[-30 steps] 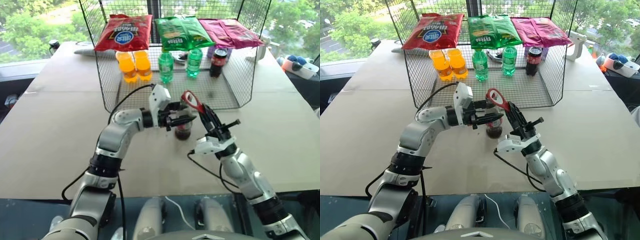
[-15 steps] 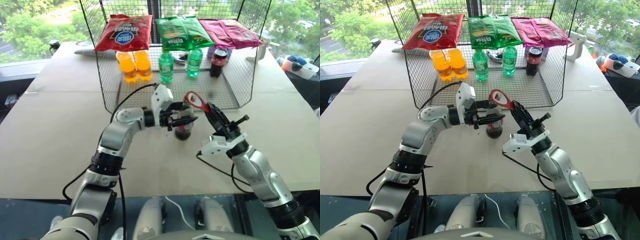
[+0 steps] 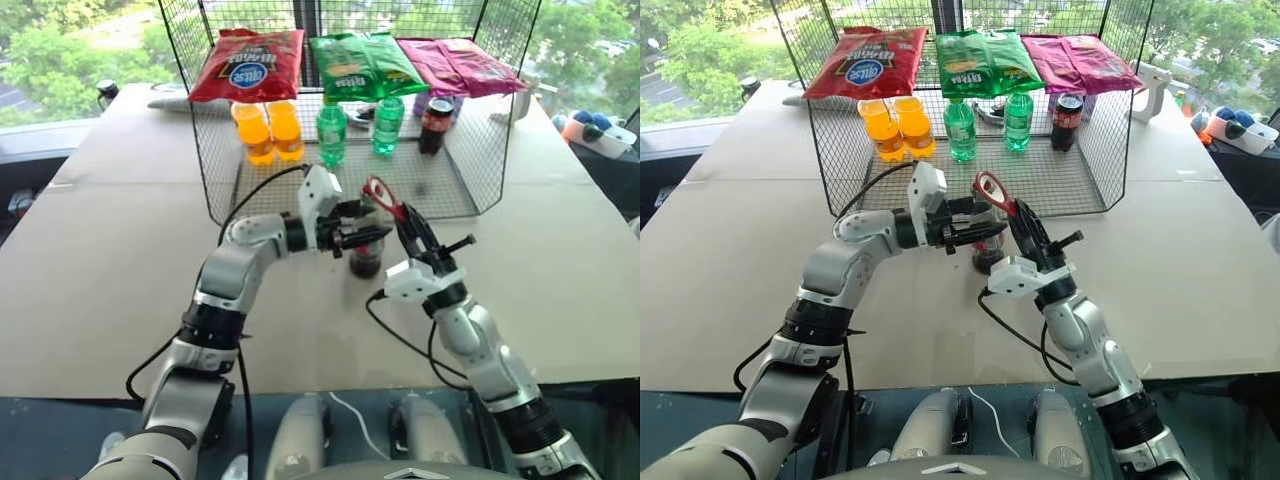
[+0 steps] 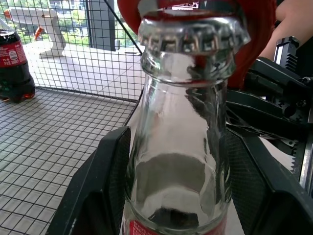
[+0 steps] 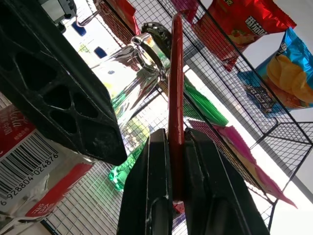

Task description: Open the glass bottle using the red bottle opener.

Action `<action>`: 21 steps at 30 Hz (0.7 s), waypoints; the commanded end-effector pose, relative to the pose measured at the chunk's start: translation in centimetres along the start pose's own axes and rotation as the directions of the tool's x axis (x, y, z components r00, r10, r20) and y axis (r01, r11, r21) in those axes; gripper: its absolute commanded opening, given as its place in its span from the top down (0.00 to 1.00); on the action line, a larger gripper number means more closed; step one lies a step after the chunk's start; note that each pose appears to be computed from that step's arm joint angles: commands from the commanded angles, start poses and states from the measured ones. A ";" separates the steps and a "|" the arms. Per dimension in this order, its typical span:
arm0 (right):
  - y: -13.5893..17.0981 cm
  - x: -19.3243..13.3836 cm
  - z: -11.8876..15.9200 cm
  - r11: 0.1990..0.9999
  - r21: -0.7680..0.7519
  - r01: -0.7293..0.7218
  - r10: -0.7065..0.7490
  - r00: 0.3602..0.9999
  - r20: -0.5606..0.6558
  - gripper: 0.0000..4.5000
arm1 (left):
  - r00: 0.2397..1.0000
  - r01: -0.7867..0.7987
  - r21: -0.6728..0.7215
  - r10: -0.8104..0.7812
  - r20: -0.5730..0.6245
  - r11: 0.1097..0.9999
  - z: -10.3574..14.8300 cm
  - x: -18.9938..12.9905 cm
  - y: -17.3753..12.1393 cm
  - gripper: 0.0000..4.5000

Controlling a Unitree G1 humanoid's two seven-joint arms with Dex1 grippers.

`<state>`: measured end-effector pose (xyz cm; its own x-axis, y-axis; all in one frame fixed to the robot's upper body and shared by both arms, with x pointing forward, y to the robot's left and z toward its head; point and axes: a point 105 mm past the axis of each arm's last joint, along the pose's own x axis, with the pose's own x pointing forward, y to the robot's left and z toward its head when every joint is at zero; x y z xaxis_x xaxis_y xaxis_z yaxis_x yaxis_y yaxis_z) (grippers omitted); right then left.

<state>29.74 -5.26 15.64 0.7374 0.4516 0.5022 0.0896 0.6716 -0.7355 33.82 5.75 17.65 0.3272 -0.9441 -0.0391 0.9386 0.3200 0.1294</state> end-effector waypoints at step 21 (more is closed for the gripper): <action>2.4 -1.6 -1.2 0.971 -0.119 -0.206 0.205 0.979 -0.024 1.00 | 0.998 0.062 0.134 -0.064 0.013 0.989 2.5 1.3 -1.0 0.51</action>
<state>29.62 -5.84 15.69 0.7172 0.5027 0.4826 0.1378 0.5766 -0.8053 33.77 5.63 17.58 0.3179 -0.9458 -0.0661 0.9412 0.3064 0.1426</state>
